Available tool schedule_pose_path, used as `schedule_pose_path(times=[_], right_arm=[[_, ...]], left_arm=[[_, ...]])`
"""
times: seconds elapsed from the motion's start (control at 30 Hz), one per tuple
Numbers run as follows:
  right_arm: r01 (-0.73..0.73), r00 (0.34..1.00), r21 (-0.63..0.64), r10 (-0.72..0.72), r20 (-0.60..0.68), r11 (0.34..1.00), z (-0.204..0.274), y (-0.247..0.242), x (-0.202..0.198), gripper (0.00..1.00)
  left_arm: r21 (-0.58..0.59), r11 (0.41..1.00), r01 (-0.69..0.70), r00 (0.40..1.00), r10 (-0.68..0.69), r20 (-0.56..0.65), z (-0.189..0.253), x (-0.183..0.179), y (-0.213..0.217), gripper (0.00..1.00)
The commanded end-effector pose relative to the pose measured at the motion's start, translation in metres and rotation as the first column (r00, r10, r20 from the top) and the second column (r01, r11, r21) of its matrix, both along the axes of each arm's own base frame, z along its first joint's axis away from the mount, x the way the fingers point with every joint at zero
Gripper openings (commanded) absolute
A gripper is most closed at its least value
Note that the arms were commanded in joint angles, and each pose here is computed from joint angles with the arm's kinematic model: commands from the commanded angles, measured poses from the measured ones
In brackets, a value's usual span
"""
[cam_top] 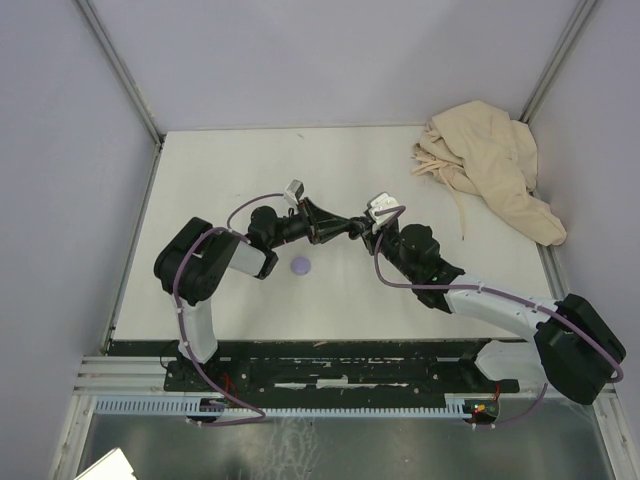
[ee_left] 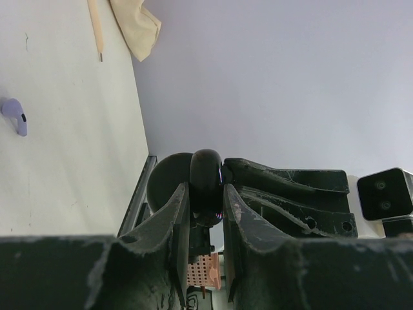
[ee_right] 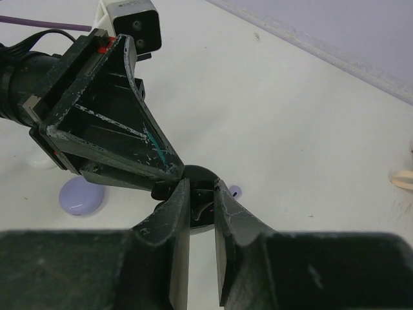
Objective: Insert the wireless bluetooth earbuds into the charging case
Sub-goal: Place the earbud in the charging case.
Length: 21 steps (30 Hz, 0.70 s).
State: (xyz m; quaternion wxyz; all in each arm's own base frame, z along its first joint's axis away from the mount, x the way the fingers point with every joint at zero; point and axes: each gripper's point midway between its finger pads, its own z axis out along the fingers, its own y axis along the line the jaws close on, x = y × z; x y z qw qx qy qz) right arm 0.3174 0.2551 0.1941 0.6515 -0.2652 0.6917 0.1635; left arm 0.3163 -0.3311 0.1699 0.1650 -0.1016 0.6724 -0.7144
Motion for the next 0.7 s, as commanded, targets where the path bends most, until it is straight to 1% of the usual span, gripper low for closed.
schedule_pose_path(times=[0.0, 0.2, 0.27, 0.33, 0.57, 0.67], right_arm=[[-0.016, 1.0, 0.029, 0.015, 0.022, 0.999, 0.007, 0.005, -0.001, 0.01], [-0.019, 1.0, 0.03, 0.019, 0.018, 0.999, 0.007, 0.005, -0.002, 0.02], [-0.018, 1.0, 0.03, 0.018, 0.01, 0.999, 0.007, 0.005, -0.002, 0.09], [-0.013, 1.0, 0.036, 0.013, -0.002, 0.999, 0.008, 0.005, -0.001, 0.19], [-0.001, 1.0, 0.066, 0.003, -0.02, 0.998, 0.014, 0.005, -0.002, 0.42], [0.004, 1.0, 0.078, -0.002, -0.02, 0.997, 0.019, 0.005, -0.002, 0.47]], left_arm=[[-0.064, 0.998, -0.006, 0.998, 0.01, 0.056, 0.032, 0.004, -0.002, 0.03], [-0.068, 0.998, -0.011, 0.998, 0.015, 0.057, 0.034, 0.006, -0.002, 0.03], [-0.069, 0.998, -0.011, 0.998, 0.015, 0.057, 0.034, 0.006, -0.003, 0.03], [-0.07, 0.997, -0.012, 0.998, 0.016, 0.058, 0.035, 0.007, -0.003, 0.03], [-0.07, 0.997, -0.015, 0.998, 0.019, 0.057, 0.034, 0.008, -0.003, 0.03], [-0.068, 0.998, -0.016, 0.998, 0.02, 0.055, 0.033, 0.008, -0.003, 0.03]])
